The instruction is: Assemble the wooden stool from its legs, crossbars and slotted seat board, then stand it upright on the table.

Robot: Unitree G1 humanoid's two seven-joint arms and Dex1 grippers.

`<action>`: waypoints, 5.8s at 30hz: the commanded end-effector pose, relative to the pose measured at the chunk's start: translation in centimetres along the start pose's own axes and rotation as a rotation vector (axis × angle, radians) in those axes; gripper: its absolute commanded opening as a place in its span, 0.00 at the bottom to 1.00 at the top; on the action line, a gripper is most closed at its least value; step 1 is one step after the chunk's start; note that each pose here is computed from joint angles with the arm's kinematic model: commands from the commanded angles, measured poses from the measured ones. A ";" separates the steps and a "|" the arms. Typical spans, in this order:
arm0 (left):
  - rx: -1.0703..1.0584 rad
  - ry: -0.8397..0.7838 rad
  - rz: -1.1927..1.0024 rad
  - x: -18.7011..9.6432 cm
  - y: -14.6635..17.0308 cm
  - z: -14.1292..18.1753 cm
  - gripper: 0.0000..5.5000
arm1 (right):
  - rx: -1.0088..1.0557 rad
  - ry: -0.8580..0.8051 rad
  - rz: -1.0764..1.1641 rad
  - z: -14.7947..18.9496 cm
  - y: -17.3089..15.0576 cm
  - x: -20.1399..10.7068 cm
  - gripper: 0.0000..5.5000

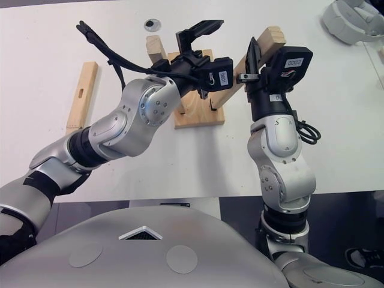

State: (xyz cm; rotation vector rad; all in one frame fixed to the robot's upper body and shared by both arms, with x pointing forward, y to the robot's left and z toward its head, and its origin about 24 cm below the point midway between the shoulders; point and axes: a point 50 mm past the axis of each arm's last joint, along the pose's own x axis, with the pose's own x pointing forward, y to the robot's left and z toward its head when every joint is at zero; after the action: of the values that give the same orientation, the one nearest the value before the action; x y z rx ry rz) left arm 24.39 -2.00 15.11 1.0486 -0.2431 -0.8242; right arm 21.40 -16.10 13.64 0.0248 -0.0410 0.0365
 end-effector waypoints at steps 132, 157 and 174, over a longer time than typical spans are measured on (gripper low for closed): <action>-0.903 -0.106 0.707 -10.1 10.9 -8.0 0.82 | 0.108 -0.233 0.229 8.9 -0.6 5.6 0.52; -0.958 0.229 0.727 -10.4 2.9 -9.2 0.82 | -0.269 -0.007 0.203 1.9 -2.7 3.3 0.52; -1.035 -0.220 0.649 -10.9 10.4 -4.4 0.82 | 0.117 -0.343 0.387 9.7 0.6 3.4 0.52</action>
State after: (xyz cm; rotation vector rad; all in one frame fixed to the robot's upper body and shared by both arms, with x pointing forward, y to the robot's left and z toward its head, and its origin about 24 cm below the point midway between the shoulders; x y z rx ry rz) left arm 24.15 11.44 25.66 -0.1366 -0.3562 -0.3443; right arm 24.23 -16.06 24.95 0.1218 -0.4669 0.4109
